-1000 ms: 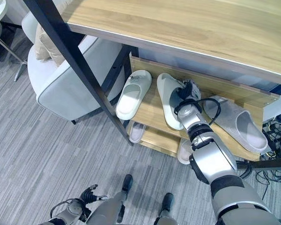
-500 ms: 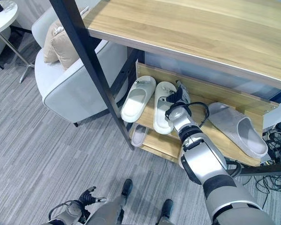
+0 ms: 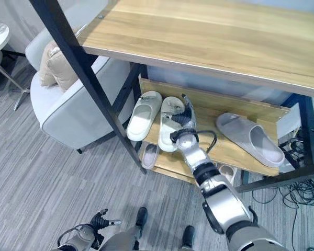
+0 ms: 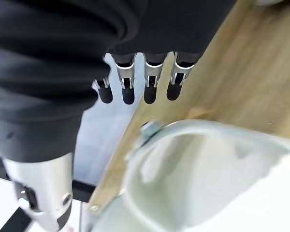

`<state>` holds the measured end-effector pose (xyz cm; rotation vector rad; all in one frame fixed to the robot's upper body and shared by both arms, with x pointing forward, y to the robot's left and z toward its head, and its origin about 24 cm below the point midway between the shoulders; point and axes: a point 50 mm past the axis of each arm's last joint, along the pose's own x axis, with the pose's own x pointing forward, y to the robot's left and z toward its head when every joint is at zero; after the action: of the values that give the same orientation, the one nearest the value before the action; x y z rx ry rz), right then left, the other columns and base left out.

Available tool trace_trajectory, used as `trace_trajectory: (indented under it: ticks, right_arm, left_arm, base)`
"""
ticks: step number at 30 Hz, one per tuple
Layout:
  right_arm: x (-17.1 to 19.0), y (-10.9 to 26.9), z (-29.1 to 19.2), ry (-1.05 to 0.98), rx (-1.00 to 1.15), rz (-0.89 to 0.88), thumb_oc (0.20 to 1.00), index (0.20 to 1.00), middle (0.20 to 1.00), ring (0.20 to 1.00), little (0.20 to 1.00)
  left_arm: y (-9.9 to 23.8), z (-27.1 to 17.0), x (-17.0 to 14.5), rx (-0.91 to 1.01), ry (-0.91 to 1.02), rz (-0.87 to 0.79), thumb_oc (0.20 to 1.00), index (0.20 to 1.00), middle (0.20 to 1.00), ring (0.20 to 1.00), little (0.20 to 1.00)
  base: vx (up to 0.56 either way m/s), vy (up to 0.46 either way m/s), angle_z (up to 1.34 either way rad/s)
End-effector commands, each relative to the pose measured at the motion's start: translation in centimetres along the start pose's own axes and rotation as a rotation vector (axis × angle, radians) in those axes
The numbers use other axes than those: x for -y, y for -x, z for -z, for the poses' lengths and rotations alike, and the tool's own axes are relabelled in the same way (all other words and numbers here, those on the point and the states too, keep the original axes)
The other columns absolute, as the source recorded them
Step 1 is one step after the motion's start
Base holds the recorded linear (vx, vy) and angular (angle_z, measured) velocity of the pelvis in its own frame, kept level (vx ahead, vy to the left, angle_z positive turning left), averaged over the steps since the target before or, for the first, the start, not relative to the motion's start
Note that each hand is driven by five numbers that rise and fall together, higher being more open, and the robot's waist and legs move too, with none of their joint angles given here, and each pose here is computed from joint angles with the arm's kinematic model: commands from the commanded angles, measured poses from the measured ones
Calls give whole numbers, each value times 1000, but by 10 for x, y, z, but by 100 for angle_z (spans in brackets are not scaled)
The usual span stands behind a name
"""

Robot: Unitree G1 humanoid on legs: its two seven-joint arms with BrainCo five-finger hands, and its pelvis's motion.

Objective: Arrange the slippers neatly on the shoe rack.

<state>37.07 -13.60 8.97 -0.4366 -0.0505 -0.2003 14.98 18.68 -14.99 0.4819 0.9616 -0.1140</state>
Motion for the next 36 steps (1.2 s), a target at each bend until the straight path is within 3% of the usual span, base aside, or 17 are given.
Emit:
trace_trajectory:
  ticks: [1,14,36]
  right_arm:
    - [15,-8,-16,43,105,82,1000,1000,1000,1000,1000]
    - [-11,42,23,-67,57,-53,1000,1000,1000,1000,1000]
    - [-46,55,9,-153,67,-263,1000,1000,1000,1000,1000]
  left_arm:
    - [-3,-1,-1,-46,-12,-19,1000,1000,1000,1000,1000]
    - [-1,5,-1,-82,34,-62,1000,1000,1000,1000,1000]
    - [0,15,-6,-126,41,-95,1000,1000,1000,1000,1000]
  base:
    - [0,0,0]
    - [5,6,-6]
    - [5,4,-2]
